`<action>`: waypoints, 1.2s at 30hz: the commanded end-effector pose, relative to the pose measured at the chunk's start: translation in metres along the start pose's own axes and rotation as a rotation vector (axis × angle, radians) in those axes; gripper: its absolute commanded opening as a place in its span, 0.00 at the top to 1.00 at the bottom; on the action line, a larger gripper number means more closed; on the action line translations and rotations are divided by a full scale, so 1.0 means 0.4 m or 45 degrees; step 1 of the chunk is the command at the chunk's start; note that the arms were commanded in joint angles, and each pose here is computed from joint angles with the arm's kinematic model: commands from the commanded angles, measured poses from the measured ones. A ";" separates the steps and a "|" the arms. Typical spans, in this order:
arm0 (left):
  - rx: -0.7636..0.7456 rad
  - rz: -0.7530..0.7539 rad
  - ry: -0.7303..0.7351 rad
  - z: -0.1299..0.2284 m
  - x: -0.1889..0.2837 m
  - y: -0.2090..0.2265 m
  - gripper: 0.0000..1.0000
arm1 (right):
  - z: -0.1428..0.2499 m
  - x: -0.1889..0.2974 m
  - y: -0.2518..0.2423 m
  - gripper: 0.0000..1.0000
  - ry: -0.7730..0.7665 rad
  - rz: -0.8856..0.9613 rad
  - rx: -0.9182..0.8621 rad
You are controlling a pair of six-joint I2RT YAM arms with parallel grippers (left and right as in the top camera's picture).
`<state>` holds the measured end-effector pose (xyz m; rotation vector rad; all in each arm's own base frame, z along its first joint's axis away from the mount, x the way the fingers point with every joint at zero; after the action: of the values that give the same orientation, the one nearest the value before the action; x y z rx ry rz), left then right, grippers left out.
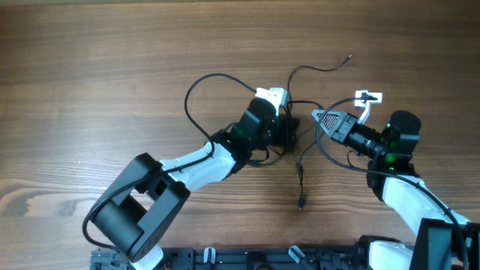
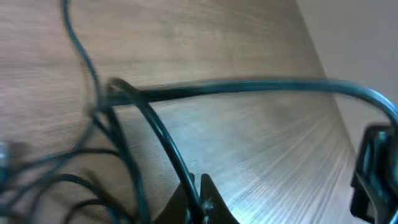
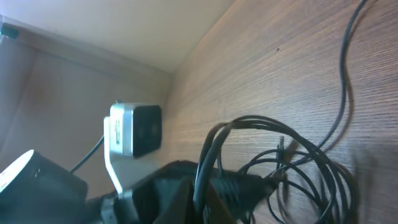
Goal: Untangle cables
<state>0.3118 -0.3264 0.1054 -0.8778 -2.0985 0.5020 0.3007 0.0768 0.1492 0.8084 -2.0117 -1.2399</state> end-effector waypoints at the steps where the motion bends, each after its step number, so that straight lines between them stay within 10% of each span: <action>1: 0.004 -0.063 -0.202 -0.164 0.127 0.053 0.96 | -0.016 0.017 -0.009 0.96 -0.027 0.012 -0.006; 5: -0.035 -0.213 -0.454 -0.327 0.419 0.116 0.96 | -0.077 0.100 -0.110 0.96 -0.234 0.218 -0.190; 11: 0.092 -0.538 -0.656 -0.345 0.742 0.234 0.96 | -0.178 0.320 -0.204 0.96 -0.622 0.334 -0.367; 21: 0.820 -0.931 -0.973 -0.271 0.984 0.460 0.96 | -0.200 0.464 -0.244 0.96 -0.860 0.354 -0.536; 27: 1.168 -0.773 -0.929 -0.233 0.942 0.474 0.96 | -0.172 0.338 -0.187 0.95 -0.588 0.241 -0.403; 29: 1.086 -0.600 -0.796 -0.261 0.859 0.434 0.96 | -0.151 0.235 -0.144 0.74 -0.435 0.215 -0.225; 32: 0.902 -0.427 -0.638 -0.288 0.761 0.368 0.96 | -0.116 0.142 -0.122 0.00 -0.335 0.236 -0.171; 36: 0.541 -0.330 -0.445 -0.280 0.658 0.267 0.96 | -0.091 0.093 -0.097 0.00 -0.273 0.219 -0.159</action>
<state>0.3319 -0.0153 0.2440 -0.0259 -2.2107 1.1969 0.3091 0.0101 0.1300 0.4486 -2.0655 -1.4061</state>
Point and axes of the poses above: each gripper's point midway between its finger pads, its own x axis back along the fingers, its own y axis along the line the jaws close on, z = x × y, the point moved 4 cm from there along x, back along the fingers, and after that the axes turned 3 degrees about -x, right-handed, at the moved point
